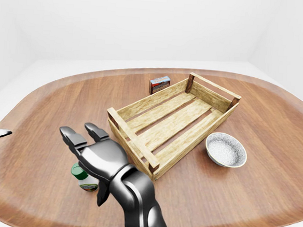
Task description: Pick up the salad dressing and put it in the tray.
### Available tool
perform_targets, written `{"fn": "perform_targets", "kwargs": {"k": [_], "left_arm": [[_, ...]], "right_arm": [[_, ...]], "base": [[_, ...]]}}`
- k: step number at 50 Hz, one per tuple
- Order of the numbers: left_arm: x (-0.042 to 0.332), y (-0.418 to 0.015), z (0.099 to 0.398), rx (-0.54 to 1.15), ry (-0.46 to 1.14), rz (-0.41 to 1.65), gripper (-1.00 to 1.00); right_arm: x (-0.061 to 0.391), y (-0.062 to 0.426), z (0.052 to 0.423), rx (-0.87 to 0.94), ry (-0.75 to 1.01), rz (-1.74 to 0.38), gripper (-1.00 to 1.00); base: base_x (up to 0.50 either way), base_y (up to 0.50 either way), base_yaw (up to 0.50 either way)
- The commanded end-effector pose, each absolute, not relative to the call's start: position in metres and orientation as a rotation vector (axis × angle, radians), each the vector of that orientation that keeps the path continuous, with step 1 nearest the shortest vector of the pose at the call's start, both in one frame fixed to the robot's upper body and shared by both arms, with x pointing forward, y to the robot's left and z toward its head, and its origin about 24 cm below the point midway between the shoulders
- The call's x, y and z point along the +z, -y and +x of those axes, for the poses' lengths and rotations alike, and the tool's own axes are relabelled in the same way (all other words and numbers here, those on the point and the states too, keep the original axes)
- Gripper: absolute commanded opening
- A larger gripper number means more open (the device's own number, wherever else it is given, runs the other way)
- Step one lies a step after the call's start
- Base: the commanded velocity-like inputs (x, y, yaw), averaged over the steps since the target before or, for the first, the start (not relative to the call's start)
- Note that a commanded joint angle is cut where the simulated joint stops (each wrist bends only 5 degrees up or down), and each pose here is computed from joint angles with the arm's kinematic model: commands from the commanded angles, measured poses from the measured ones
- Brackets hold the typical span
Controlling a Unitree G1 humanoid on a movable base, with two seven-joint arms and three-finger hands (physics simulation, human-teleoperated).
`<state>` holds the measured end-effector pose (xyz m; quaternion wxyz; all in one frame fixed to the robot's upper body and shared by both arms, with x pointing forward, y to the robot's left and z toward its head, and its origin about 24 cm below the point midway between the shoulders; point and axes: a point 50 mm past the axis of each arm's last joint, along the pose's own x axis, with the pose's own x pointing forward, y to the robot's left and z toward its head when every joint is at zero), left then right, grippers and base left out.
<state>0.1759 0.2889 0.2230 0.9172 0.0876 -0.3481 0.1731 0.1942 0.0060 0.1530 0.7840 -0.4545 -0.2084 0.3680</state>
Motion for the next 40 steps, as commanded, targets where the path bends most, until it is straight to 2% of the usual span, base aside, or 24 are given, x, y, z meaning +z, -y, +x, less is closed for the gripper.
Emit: {"fn": "perform_targets", "kwargs": {"k": [1, 8, 16, 25, 29, 34, 40], "left_arm": [[0.220, -0.290, 0.178, 0.357, 0.702, 0.175, 1.00], [0.219, -0.291, 0.178, 0.359, 0.694, 0.172, 1.00], [0.218, -0.292, 0.178, 0.362, 0.689, 0.169, 1.00], [0.216, -0.293, 0.177, 0.362, 0.683, 0.166, 1.00], [0.216, -0.294, 0.177, 0.364, 0.682, 0.166, 1.00], [0.216, -0.294, 0.177, 0.365, 0.682, 0.164, 1.00], [0.216, -0.295, 0.177, 0.367, 0.683, 0.161, 1.00]], "right_arm": [[0.150, -0.046, 0.194, 0.877, 0.446, -1.005, 1.00], [0.143, -0.067, 0.193, 0.963, 0.423, -0.974, 1.00], [0.134, -0.090, 0.169, 1.093, 0.441, -0.957, 1.00], [0.119, -0.106, 0.158, 1.193, 0.424, -0.995, 1.00], [0.097, -0.106, 0.170, 1.230, 0.315, -1.011, 1.00], [0.066, -0.089, 0.214, 1.195, 0.102, -1.074, 1.00], [0.060, -0.083, 0.219, 1.172, 0.059, -1.095, 1.00]], "base": [[0.00, 0.00, 0.00], [0.00, 0.00, 0.00], [0.00, 0.00, 0.00], [0.00, 0.00, 0.00], [0.00, 0.00, 0.00], [0.00, 0.00, 0.00], [0.00, 0.00, 0.00]]}}
